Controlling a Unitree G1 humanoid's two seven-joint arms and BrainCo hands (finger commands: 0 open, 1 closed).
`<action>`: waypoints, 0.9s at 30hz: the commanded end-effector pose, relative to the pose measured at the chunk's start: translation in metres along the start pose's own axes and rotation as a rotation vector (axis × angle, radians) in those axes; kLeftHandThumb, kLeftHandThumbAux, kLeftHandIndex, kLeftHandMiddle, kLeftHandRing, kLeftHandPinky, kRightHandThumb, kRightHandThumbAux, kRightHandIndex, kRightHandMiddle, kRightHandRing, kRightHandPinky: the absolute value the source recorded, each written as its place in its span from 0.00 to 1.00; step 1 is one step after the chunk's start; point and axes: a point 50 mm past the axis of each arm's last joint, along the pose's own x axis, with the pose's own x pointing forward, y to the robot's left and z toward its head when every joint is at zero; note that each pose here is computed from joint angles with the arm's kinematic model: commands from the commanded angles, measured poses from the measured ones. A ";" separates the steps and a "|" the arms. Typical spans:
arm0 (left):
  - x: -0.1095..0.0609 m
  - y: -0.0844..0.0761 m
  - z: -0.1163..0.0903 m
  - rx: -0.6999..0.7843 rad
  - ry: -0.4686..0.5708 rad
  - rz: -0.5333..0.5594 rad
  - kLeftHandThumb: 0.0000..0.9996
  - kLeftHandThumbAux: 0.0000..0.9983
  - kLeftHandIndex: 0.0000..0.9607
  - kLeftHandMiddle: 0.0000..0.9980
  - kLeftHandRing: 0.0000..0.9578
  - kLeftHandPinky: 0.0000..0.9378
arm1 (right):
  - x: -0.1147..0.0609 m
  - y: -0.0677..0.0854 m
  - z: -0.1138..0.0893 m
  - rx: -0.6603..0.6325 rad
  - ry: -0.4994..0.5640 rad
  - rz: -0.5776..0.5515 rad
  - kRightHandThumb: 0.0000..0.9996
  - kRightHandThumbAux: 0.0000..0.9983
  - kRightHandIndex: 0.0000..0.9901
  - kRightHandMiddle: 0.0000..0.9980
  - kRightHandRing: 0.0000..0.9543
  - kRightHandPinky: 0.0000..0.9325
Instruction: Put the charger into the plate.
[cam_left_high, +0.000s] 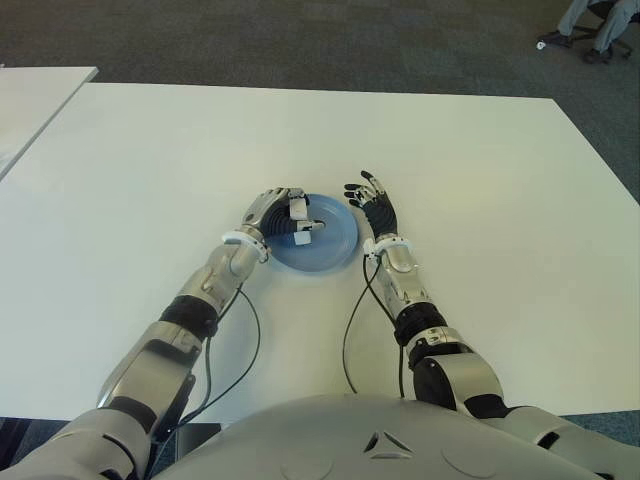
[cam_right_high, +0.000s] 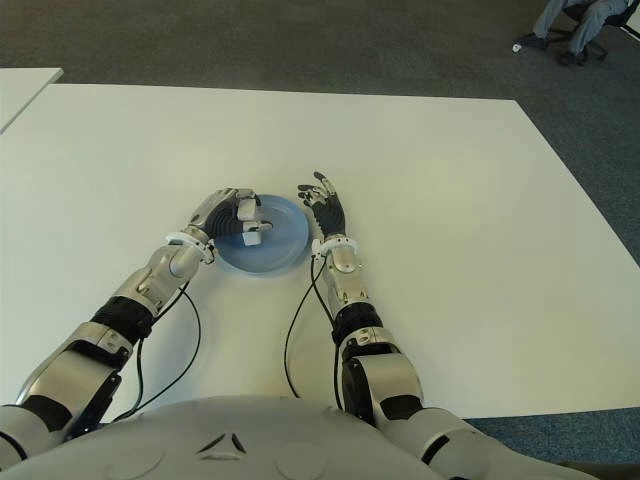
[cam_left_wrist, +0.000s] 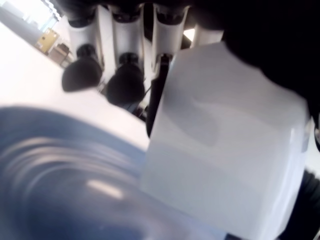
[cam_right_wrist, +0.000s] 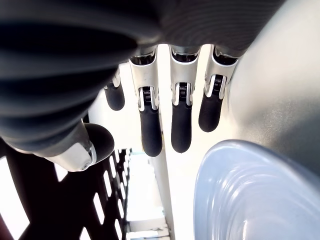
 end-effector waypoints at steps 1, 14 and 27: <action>-0.005 0.000 -0.007 0.105 -0.004 -0.110 0.39 0.42 0.17 0.25 0.24 0.21 | -0.011 0.001 -0.022 0.034 0.097 -0.019 0.00 0.54 0.10 0.35 0.32 0.25; -0.012 0.011 -0.003 0.175 -0.025 -0.154 0.23 0.31 0.00 0.00 0.00 0.00 | -0.011 0.002 -0.022 0.041 0.089 -0.021 0.00 0.57 0.12 0.36 0.34 0.26; -0.015 0.012 -0.001 0.172 -0.052 -0.172 0.27 0.37 0.08 0.05 0.01 0.00 | -0.011 0.003 -0.022 0.025 0.081 -0.021 0.00 0.52 0.10 0.36 0.33 0.25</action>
